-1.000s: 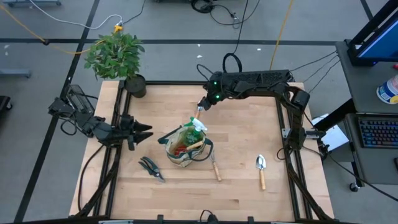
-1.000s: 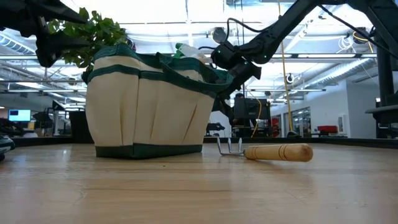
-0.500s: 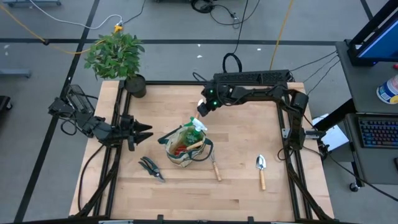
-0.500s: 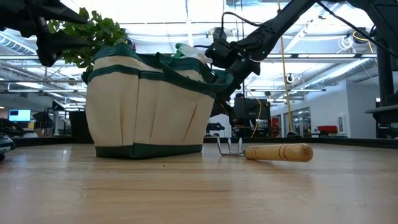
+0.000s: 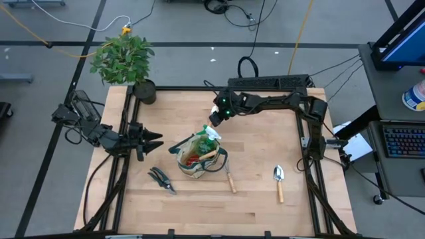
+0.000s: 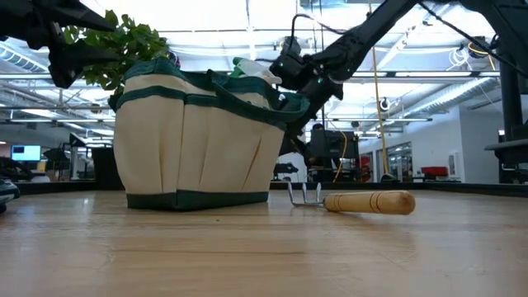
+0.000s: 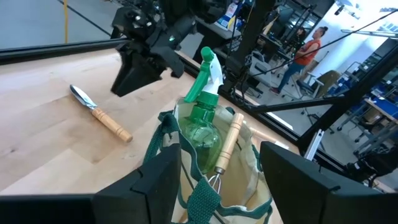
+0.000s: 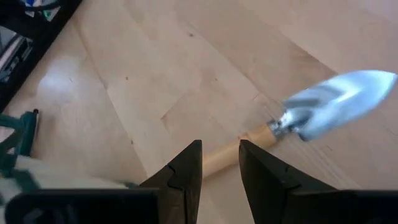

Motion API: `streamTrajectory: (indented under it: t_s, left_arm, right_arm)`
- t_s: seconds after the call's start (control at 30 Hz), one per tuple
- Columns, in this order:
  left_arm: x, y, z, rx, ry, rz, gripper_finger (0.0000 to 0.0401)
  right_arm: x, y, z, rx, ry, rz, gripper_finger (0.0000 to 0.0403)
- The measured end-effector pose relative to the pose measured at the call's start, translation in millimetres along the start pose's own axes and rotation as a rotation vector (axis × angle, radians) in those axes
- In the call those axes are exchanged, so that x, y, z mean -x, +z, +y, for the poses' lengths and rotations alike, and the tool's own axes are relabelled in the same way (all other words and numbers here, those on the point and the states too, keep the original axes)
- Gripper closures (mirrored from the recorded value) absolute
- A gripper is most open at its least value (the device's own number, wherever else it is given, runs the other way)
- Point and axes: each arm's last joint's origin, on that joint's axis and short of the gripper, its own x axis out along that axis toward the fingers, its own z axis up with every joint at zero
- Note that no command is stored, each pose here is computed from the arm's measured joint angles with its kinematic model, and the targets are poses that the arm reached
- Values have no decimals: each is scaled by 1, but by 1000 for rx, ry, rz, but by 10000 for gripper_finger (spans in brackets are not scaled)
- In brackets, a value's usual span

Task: Pick & Place Garden tools in Gardening bag
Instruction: Put the brown trowel into the brown bag

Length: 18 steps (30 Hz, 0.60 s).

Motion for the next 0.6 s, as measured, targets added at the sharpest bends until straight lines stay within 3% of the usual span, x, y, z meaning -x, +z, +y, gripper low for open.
streamTrajectory:
  t_s: [0.6]
  left_arm:
    - [0, 1, -1, -5, -6, -6, 178]
  right_arm:
    - [-15, -8, -2, -29, -13, 24, 303]
